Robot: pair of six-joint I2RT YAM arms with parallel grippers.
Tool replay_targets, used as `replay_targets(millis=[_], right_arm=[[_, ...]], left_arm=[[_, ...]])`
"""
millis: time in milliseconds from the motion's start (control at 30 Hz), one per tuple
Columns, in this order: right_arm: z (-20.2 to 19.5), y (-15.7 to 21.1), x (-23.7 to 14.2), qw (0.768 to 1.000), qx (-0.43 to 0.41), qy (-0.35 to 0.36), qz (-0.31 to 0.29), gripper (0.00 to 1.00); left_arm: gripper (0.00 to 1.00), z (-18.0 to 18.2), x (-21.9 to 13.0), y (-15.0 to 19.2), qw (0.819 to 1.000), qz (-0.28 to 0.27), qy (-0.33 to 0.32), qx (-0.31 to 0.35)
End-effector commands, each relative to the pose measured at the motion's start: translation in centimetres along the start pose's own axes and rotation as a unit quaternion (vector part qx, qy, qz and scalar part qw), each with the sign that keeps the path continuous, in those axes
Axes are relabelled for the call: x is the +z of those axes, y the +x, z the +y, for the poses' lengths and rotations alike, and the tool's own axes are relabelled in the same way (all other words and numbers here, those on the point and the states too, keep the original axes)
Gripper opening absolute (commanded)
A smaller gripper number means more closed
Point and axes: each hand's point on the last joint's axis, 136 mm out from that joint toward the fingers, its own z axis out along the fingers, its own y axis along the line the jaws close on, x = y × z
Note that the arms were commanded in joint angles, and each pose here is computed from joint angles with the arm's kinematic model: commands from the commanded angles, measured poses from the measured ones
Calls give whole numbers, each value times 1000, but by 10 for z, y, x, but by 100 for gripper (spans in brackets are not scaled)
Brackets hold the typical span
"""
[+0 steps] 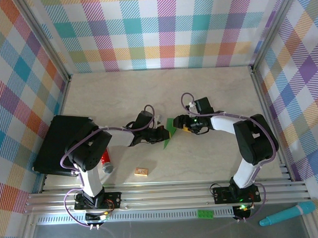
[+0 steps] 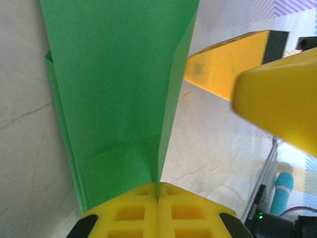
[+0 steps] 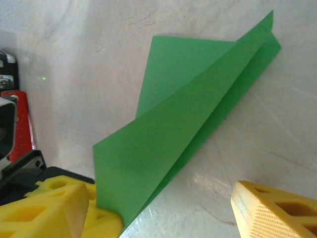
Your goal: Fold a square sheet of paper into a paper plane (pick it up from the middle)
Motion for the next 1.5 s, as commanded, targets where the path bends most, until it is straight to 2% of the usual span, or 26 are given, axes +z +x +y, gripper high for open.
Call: replay_targets(millis=[0,533,967,1167,1467], right_arm=[[-5,1,5,999,-13,29,13,76],[-24,-8,20,995,-19,97,32,75],[-58,0,37,973,-2,218,71,71],[-67,5,45,964,5,252,86,70],[-70,8,54,962,17,257,94,69]], left_arm=[[1,1,0,-3,999,-3,30,-35],[0,7,2,-9,989,-11,85,-117],[6,17,3,-3,991,-4,60,-121],[16,21,-1,0,993,0,33,-112],[28,18,-13,2,995,-9,14,-99]])
